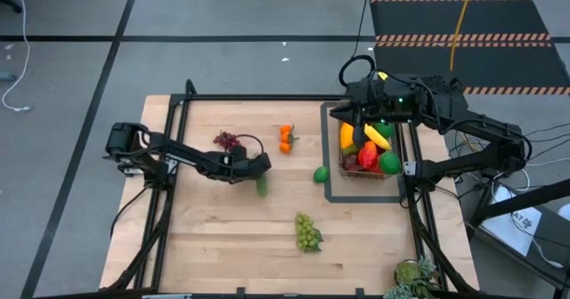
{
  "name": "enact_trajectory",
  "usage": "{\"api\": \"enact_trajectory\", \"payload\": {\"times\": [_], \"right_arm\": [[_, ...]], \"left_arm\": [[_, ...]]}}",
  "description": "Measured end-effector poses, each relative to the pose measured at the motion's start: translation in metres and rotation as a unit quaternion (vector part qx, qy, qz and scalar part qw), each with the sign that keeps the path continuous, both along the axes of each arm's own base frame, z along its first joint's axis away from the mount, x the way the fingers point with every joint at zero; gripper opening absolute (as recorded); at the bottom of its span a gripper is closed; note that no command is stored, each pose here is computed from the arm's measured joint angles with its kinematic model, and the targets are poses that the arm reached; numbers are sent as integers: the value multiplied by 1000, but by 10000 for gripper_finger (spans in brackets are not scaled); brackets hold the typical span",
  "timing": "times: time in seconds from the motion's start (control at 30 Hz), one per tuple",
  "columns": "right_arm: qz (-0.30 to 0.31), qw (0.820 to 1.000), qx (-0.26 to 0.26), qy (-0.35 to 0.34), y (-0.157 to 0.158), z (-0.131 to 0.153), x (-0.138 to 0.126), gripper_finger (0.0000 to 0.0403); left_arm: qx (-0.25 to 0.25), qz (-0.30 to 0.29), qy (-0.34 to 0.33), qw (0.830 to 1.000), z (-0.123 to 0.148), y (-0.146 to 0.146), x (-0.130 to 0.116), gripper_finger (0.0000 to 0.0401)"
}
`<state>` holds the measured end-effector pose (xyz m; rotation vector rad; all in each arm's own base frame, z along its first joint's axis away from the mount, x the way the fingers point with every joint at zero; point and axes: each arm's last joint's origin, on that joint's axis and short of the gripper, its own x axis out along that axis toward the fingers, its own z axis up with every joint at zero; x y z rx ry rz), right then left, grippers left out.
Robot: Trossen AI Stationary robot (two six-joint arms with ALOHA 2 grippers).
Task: Build produce basket
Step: Put the green cucumber into the wire basket
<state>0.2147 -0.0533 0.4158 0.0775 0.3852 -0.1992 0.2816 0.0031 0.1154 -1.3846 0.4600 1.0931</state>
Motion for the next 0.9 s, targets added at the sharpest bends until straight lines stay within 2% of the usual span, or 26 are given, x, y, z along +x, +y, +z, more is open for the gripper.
{"api": "enact_trajectory", "payload": {"times": [0.13, 0.43, 0.57, 0.67, 0.9], "right_arm": [[0, 1000, 1, -2, 0, 1, -1, 27], [2, 1000, 1, 8, 0, -1, -2, 27], [3, 1000, 1, 8, 0, -1, -2, 27], [3, 1000, 1, 9, 1, -1, -4, 27], [3, 1000, 1, 5, 3, 3, -13, 27]], "left_arm": [[7, 11, 0, 1000, -2, -2, 1, 321], [26, -28, 4, 999, -4, -2, 2, 207], [33, -45, 9, 998, -4, -2, 3, 179], [42, -65, 10, 997, -3, -2, 4, 187], [71, -126, 15, 989, -1, -6, 7, 268]]}}
